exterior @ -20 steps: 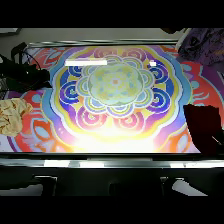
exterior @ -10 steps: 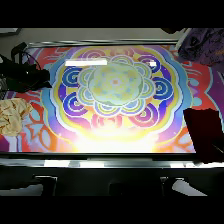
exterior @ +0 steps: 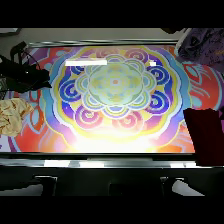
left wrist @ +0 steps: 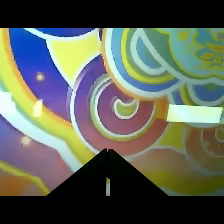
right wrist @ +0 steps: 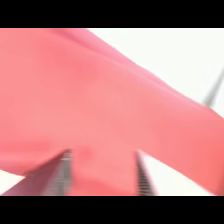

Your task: Fold the clothes and pants, and hang the long-sleeved shirts on hangers.

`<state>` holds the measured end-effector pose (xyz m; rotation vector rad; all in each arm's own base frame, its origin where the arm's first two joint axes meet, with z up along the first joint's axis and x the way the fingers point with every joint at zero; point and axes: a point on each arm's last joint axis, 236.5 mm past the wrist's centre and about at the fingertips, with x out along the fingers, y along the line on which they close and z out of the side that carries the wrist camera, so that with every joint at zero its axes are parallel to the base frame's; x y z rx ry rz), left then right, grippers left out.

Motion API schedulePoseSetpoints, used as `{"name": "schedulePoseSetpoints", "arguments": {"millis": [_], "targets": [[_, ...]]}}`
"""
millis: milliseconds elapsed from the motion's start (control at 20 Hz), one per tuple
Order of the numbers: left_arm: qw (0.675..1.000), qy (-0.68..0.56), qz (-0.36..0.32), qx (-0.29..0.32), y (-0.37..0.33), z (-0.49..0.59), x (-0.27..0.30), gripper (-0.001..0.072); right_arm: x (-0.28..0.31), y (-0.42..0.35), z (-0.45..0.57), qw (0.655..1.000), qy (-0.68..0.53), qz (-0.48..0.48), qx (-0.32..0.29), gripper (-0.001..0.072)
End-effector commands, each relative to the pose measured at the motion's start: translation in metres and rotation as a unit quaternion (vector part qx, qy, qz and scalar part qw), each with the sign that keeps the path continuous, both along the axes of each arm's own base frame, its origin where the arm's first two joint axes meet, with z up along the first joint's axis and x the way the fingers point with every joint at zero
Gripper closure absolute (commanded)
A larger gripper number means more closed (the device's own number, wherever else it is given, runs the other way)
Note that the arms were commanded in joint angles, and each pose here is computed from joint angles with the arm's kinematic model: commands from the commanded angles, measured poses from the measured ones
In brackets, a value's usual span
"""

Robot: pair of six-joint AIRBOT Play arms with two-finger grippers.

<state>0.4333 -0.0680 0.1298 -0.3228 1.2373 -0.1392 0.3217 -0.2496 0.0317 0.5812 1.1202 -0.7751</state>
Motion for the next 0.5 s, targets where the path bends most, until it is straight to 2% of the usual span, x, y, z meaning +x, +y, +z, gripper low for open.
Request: {"name": "schedulePoseSetpoints", "arguments": {"millis": [0,50,100,250,450], "targets": [[0.999,-0.021,-0.026,0.018,0.004,0.01,-0.003,0.0685,0.103,0.122,0.048,0.972,-0.131,0.185,0.058,0.056],[0.999,-0.031,-0.036,0.022,0.004,0.015,-0.005,0.0685,0.112,0.165,0.048,0.962,-0.128,0.232,0.074,0.0649],[0.998,-0.039,-0.04,0.023,0.002,0.021,-0.008,0.0686,0.118,0.21,0.047,0.948,-0.123,0.282,0.081,0.0681],[0.996,-0.075,-0.033,0.046,0.004,0.024,-0.019,0.0686,0.112,0.322,0.046,0.895,-0.103,0.427,0.074,0.0682],[0.994,-0.086,-0.037,0.049,-0.003,0.015,-0.039,0.0685,0.089,0.417,0.047,0.843,-0.101,0.523,0.076,0.0682]]}}
